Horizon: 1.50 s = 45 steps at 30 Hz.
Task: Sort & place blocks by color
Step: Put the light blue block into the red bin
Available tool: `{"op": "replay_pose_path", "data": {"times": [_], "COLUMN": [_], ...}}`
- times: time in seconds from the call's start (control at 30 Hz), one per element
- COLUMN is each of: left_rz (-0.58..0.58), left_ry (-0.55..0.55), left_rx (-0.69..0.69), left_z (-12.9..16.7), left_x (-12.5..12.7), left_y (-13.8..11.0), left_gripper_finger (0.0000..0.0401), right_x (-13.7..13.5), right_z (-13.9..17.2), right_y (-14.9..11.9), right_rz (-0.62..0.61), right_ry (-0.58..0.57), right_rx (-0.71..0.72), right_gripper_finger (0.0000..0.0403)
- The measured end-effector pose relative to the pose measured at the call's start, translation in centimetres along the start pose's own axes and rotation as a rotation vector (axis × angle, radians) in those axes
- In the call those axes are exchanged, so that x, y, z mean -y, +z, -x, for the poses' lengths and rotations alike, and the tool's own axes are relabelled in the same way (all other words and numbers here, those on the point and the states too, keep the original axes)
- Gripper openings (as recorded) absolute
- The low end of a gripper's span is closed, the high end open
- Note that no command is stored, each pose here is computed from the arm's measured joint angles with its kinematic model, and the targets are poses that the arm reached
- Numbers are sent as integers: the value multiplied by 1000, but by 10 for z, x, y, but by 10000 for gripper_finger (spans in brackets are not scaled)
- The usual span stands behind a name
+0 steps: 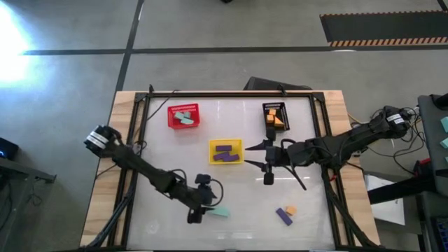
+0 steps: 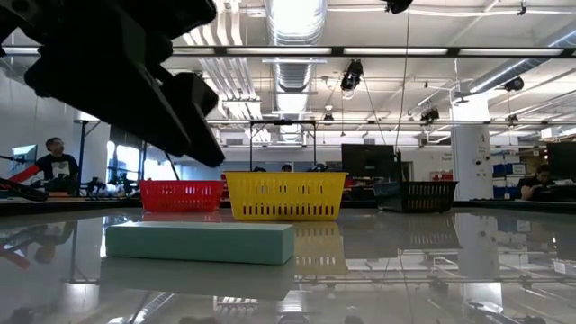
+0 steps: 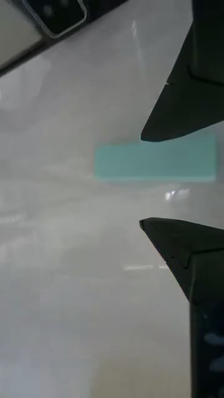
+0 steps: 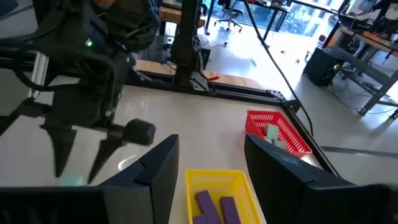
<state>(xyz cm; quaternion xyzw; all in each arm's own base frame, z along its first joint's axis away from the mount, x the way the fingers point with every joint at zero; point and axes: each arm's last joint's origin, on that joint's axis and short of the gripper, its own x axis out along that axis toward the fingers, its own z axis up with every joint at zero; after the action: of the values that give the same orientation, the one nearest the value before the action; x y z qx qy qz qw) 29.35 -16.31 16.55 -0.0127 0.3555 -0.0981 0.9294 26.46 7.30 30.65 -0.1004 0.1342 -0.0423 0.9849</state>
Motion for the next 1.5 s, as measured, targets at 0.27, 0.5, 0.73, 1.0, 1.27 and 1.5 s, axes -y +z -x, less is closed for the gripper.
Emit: {"op": "replay_pose_path", "data": {"times": [0.27, 0.5, 0.73, 1.0, 1.27, 1.5], "left_rz": [84, 99, 94, 67, 69, 55], "left_ry": [-40, -43, -38, -26, -32, -35], "left_rx": [-45, -43, -47, -43, -28, -10], "left_z": [-23, -24, -24, -39, -49, -49], "left_x": [8, 10, 9, 8, 9, 9], "left_y": [3, 4, 2, -7, -12, -13], "left_gripper_finger": [196, 201, 250, 255, 231, 179], "right_x": [0, -1, 0, 0, -1, -1], "right_z": [0, 0, 0, 0, 0, 0], "right_y": [-2, -5, -5, -5, -6, -7], "right_rz": [32, 53, 55, 54, 55, 56], "right_ry": [0, 1, 1, 1, 2, 3], "right_rx": [-5, -12, -13, -13, -18, -20], "right_gripper_finger": [173, 173, 173, 173, 173, 173]}}
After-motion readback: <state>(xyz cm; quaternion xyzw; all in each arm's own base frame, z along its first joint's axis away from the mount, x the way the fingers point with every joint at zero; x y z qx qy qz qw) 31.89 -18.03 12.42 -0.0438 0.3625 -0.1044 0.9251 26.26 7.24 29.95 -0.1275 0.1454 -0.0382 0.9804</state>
